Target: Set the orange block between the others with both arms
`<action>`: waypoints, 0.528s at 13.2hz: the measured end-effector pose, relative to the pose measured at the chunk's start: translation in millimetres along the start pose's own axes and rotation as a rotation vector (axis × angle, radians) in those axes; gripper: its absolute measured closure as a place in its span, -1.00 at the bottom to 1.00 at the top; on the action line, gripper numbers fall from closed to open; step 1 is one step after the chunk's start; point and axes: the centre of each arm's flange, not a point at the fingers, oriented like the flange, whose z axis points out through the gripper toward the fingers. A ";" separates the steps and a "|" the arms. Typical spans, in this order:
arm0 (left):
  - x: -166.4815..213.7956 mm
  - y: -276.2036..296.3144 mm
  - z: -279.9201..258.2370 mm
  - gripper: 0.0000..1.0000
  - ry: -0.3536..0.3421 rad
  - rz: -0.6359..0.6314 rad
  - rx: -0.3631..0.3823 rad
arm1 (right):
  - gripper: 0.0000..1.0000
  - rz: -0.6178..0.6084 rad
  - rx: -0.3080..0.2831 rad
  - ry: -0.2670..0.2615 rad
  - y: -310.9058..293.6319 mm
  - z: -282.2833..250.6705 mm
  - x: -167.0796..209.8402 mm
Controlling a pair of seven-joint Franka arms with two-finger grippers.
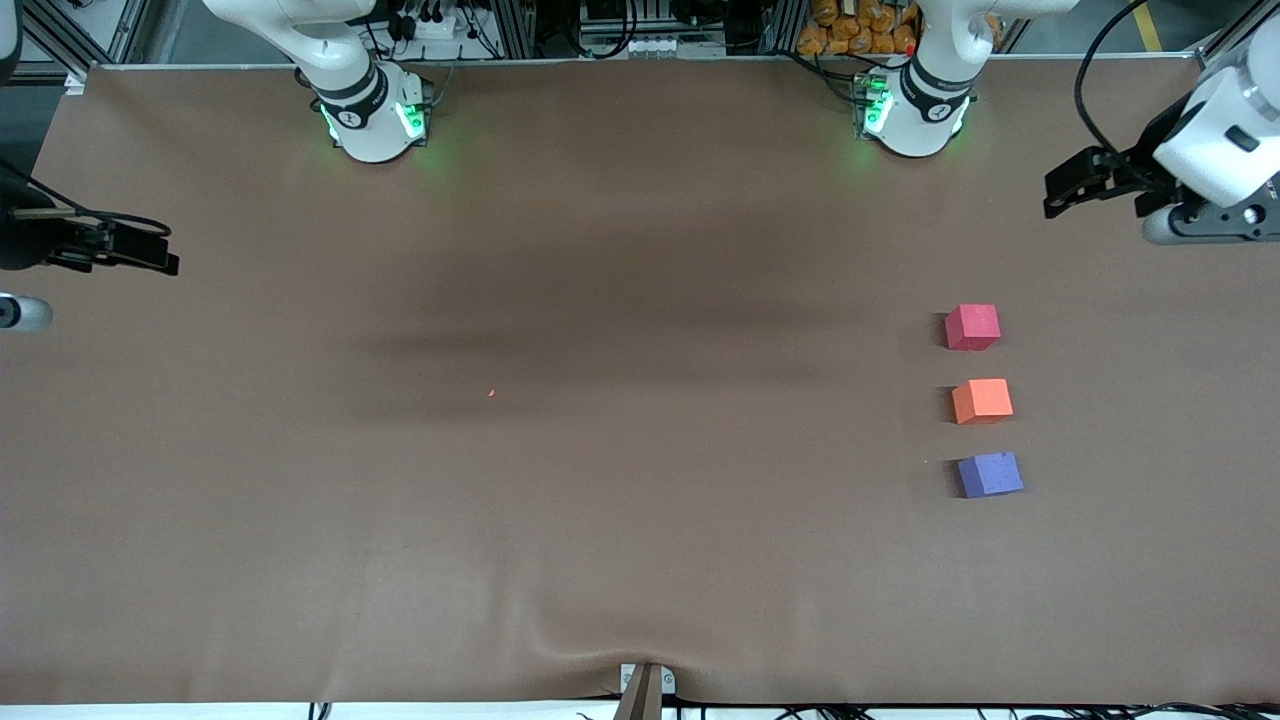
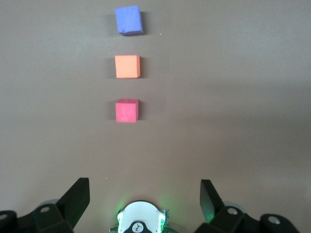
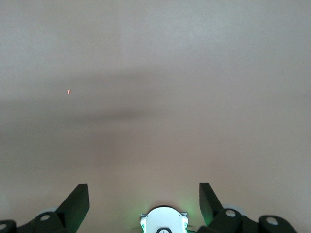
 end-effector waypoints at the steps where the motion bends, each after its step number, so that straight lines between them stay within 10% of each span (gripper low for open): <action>1: -2.5 -4.7 -5.9 -1.00 0.003 0.005 -0.001 | -1.00 0.000 0.000 0.003 0.2 -1.6 -0.4; 7: -7.4 -4.2 -19.8 -1.00 0.018 0.011 0.004 | -1.00 -0.007 0.000 0.003 -3.9 -1.8 -0.7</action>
